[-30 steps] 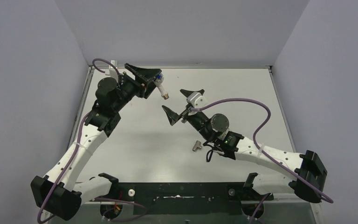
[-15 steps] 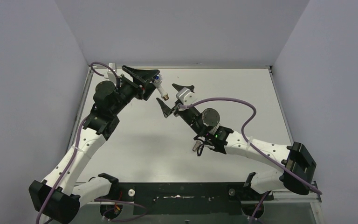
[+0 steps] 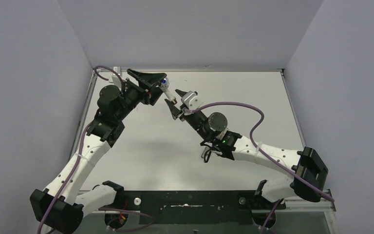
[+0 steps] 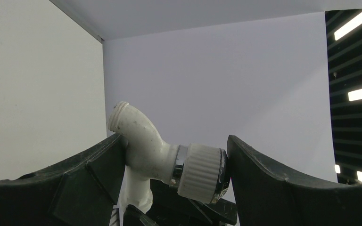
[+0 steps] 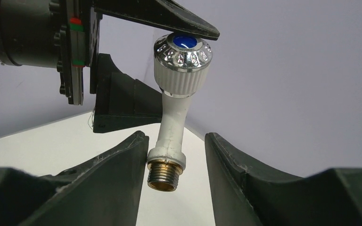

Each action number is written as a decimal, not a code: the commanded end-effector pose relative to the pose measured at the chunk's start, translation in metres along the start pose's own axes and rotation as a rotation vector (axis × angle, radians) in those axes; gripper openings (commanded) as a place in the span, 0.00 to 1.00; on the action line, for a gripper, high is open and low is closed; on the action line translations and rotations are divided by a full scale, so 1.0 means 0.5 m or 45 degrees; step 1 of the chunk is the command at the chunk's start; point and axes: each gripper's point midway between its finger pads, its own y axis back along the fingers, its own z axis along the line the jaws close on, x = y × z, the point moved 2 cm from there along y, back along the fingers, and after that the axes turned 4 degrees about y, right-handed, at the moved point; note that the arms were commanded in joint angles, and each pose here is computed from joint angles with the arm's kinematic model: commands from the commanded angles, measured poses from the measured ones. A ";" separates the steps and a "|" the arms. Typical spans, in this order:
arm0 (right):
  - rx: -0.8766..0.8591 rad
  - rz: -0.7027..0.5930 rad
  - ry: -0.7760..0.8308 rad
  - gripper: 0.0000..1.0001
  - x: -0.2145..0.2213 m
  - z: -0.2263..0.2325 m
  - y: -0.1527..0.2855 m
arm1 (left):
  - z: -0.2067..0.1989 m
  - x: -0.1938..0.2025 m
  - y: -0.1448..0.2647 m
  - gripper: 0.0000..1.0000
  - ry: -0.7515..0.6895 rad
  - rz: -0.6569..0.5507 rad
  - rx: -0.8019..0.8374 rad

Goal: Install the water faucets
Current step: Pick up the water faucet from the center of the board, then adjust the water faucet.

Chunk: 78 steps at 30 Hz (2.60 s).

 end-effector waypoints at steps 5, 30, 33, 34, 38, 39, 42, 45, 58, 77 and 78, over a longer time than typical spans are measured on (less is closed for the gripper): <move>0.094 -0.081 -0.016 0.60 -0.048 -0.033 -0.019 | -0.083 0.009 0.026 0.00 -0.025 0.018 0.184; 0.099 -0.063 -0.143 0.00 -0.113 -0.074 -0.008 | -0.080 0.014 0.025 0.78 -0.157 0.042 0.149; 0.126 -0.062 -0.209 0.00 -0.126 -0.098 0.000 | -0.082 0.017 0.023 0.89 -0.189 0.059 0.153; 0.135 -0.063 -0.230 0.00 -0.128 -0.105 0.003 | -0.082 0.017 0.024 0.89 -0.198 0.060 0.153; 0.173 -0.061 -0.290 0.00 -0.131 -0.135 0.016 | -0.085 0.017 0.024 0.90 -0.230 0.069 0.160; 0.183 -0.059 -0.304 0.00 -0.131 -0.142 0.019 | -0.085 0.015 0.025 0.90 -0.246 0.069 0.156; 0.241 -0.033 -0.358 0.00 -0.124 -0.176 0.033 | -0.089 0.009 0.031 0.91 -0.335 0.074 0.155; 0.290 0.034 -0.453 0.00 -0.109 -0.223 0.054 | -0.093 0.000 0.041 0.91 -0.473 0.075 0.147; 0.112 0.592 -0.705 0.00 -0.017 -0.284 0.150 | 0.007 0.002 0.032 0.94 -1.216 0.456 -0.071; -0.695 0.388 -0.725 0.00 -0.133 -0.091 0.201 | -0.019 0.156 0.112 0.97 -1.516 0.877 0.598; -0.715 0.370 -0.695 0.00 -0.147 -0.079 0.201 | -0.024 0.166 0.118 0.97 -1.529 0.878 0.633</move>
